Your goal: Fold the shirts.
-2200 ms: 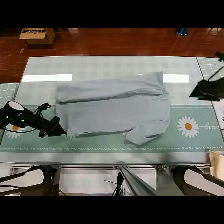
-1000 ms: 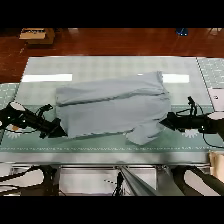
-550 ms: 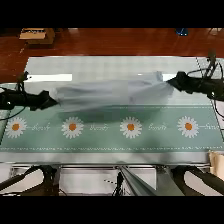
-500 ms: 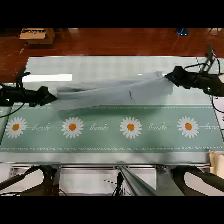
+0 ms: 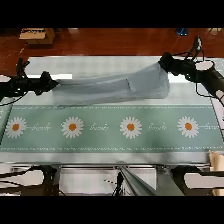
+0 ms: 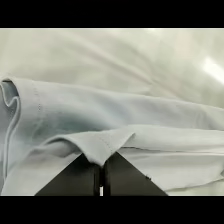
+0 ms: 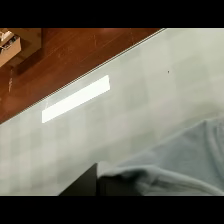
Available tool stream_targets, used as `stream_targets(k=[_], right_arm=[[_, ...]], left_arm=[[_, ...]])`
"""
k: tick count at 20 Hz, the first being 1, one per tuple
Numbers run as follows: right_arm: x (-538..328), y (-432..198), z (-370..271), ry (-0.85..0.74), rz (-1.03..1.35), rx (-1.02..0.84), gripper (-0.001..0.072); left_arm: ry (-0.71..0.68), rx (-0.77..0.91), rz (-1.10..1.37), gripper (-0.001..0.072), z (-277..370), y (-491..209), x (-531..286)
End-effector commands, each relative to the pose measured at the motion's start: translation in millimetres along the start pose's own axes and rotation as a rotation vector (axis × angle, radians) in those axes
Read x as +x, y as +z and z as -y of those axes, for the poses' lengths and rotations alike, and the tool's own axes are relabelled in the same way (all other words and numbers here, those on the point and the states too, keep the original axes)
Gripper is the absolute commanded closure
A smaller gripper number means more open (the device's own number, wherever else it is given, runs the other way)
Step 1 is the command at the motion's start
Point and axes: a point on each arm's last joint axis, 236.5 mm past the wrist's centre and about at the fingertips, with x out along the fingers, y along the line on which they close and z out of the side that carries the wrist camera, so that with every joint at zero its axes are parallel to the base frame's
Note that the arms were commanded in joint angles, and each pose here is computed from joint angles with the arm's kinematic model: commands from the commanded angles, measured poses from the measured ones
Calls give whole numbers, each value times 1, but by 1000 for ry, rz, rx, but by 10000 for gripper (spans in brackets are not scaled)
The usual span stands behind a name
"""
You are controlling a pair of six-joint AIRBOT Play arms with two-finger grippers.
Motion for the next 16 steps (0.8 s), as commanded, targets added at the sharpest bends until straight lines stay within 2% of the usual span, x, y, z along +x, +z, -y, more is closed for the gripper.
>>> stream_targets(k=[1, 2, 3, 4, 5, 6, 8, 10, 11, 12, 14, 16], right_arm=[[20, -10, 18, -31, -25, 14, 683], [23, -13, 21, -36, -31, 17, 668], [23, -11, 22, -39, -24, 16, 502], [20, -4, 24, -41, -8, 5, 316], [11, 7, 25, -44, -3, -64, 283], [-1, 18, 32, -73, -5, -147, 284], [-32, 44, 63, -211, -6, -250, 287], [-67, 57, 114, -409, -62, -249, 282], [-78, 53, 137, -470, -116, -214, 207], [-84, 42, 155, -484, -180, -140, 169], [-76, 15, 166, -376, -283, 31, 115], [-55, 3, 159, -214, -319, 160, 115]], left_arm=[[13, -52, -47, 687, -17, -9, 34], [18, -59, -61, 683, -21, -12, 39], [21, -63, -62, 595, -23, -13, 40], [23, -68, -52, 407, -26, -9, 37], [19, -75, -41, 268, -28, -3, 30], [12, -79, -35, 218, -29, 3, 20], [-9, -85, -24, 218, -30, 16, -2], [-35, -48, -27, 218, -25, 22, -19], [-48, -34, -42, 218, -20, 20, -24], [-59, -24, -61, 219, -16, 16, -25], [-80, 3, -110, 219, -7, 3, -23], [-96, 42, -147, 219, 1, -7, -19]])
